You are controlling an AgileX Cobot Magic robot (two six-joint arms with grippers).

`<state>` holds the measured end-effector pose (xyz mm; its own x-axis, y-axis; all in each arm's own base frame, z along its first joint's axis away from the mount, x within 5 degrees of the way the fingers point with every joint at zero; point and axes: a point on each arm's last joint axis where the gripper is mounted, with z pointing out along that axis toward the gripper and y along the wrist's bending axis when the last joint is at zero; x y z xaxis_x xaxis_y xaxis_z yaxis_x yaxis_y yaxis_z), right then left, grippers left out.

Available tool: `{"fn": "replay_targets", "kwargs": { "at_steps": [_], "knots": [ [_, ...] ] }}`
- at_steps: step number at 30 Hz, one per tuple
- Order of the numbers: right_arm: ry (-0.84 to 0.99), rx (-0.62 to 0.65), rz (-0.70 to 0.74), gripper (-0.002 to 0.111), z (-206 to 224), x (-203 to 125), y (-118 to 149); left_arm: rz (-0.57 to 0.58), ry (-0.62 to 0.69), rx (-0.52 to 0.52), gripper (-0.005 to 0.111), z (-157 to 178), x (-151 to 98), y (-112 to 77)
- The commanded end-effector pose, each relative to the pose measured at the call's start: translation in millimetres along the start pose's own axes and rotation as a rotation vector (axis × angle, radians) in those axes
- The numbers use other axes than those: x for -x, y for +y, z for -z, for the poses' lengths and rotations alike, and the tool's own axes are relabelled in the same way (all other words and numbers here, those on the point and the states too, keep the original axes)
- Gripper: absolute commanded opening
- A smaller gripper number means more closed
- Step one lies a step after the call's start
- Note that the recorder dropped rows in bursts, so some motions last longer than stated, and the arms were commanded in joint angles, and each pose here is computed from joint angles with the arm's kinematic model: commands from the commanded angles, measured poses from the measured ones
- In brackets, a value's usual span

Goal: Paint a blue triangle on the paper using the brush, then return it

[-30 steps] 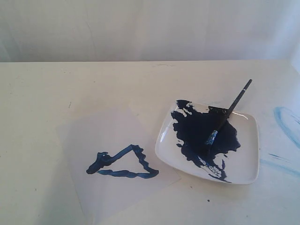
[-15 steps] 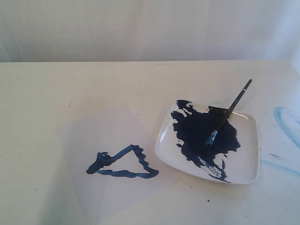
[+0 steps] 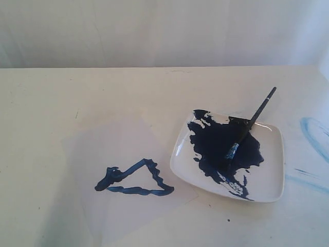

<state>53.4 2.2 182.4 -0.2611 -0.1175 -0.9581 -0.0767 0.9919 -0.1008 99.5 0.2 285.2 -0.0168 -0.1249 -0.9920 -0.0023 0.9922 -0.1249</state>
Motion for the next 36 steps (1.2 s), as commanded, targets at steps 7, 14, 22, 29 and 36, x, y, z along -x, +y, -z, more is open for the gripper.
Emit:
{"fn": "replay_targets", "kwargs": {
  "at_steps": [7, 14, 22, 29, 36],
  "knots": [
    [-0.006, -0.012, 0.017, 0.0, -0.1, -1.0, -0.6, -0.257, 0.234, -0.012, 0.0, 29.7, -62.9, 6.4],
    [-0.006, -0.012, 0.017, 0.0, -0.1, -1.0, -0.6, -0.228, 0.353, -0.019, 0.0, 38.8, -98.8, 9.9],
    [-0.006, -0.012, 0.017, 0.0, -0.1, -1.0, -0.6, -0.227, 0.387, -0.023, 0.0, 44.2, -118.3, 11.9],
    [-0.006, -0.012, 0.017, 0.0, -0.1, -1.0, -0.6, -0.227, 0.446, -0.03, 0.0, 48.0, -124.0, 11.9],
    [-0.006, -0.012, 0.021, 0.0, -0.1, -1.0, -0.6, -0.227, 0.457, -0.032, 0.0, 49.7, -125.4, 11.9]
  ]
}}
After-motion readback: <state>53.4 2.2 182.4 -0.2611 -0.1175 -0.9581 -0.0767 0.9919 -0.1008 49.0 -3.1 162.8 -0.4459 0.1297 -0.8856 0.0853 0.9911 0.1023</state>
